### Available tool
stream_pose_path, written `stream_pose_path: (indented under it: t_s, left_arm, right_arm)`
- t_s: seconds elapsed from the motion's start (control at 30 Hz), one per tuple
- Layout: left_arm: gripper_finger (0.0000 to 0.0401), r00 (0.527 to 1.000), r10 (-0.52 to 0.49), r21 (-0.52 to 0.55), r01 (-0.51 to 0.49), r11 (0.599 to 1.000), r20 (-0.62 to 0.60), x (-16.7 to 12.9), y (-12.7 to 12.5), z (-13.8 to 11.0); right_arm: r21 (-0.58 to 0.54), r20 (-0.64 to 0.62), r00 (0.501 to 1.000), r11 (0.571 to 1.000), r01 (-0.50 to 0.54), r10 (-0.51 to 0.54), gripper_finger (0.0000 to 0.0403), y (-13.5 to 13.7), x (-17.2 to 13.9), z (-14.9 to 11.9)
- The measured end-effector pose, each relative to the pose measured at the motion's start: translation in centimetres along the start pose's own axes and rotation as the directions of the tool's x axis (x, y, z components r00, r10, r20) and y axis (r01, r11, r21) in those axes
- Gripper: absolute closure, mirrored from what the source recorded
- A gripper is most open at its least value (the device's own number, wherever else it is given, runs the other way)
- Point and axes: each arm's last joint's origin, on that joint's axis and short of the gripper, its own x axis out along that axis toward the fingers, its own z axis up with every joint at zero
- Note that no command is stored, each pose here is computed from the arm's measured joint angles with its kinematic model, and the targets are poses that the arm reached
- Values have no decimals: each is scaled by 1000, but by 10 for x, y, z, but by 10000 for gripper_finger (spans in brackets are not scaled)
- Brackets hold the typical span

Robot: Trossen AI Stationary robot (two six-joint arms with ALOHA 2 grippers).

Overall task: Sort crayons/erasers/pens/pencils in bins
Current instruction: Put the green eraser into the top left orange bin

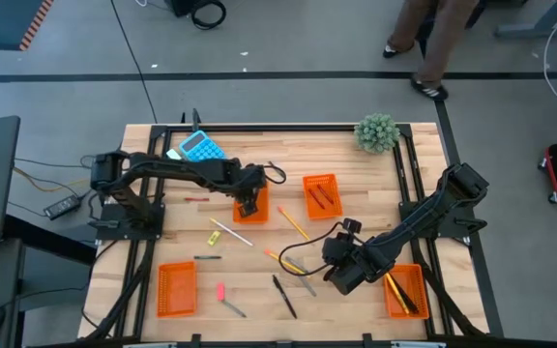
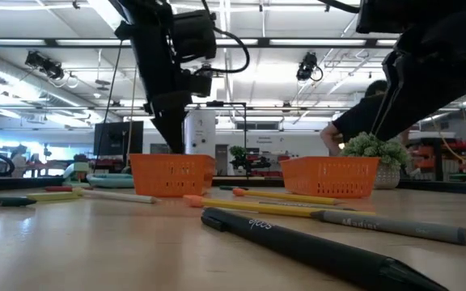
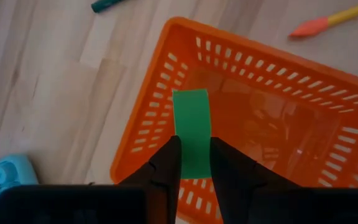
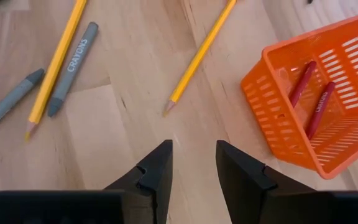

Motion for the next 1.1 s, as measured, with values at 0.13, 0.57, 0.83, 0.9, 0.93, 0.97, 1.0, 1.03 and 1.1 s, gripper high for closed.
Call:
stream_pose_path:
  t_s: [0.13, 0.57, 0.83, 0.9, 0.93, 0.97, 1.0, 1.03, 1.1]
  left_arm:
    - [311, 1000, -1, 5, 1, 1000, -23, 10, -3, 0]
    - [306, 997, -1, 4, 1, 1000, -71, 34, -7, -1]
    - [305, 997, -1, 4, 1, 1000, -76, 36, -8, -1]
    - [306, 998, -2, 3, 2, 1000, -70, 38, -8, 0]
    - [306, 998, -2, 2, 3, 1000, -68, 39, -9, 0]
    - [306, 997, -1, 4, 2, 1000, -76, 40, -9, 0]
    - [304, 997, -1, 5, 1, 1000, -80, 40, -9, -1]
    - [303, 997, -2, 3, 2, 1000, -72, 42, -10, 0]
    - [300, 997, -3, 4, 3, 1000, -77, 43, -10, 0]
  right_arm:
    - [8, 29, 1000, 1000, 11, -11, 274, 0, 0, 1]
    - [25, 41, 999, 1000, 17, -18, 274, -1, 2, 4]
    - [18, 47, 999, 1000, 10, -11, 274, 0, 2, 5]
    - [17, 48, 999, 1000, 9, -10, 274, 0, 2, 5]
    - [18, 48, 999, 1000, 10, -11, 274, 0, 2, 5]
    - [20, 48, 999, 1000, 11, -12, 274, 0, 2, 6]
    - [21, 49, 999, 1000, 10, -11, 274, -1, 2, 6]
    - [22, 49, 999, 1000, 9, -10, 274, -1, 2, 6]
    - [24, 51, 999, 1000, 7, -8, 274, 0, 2, 6]
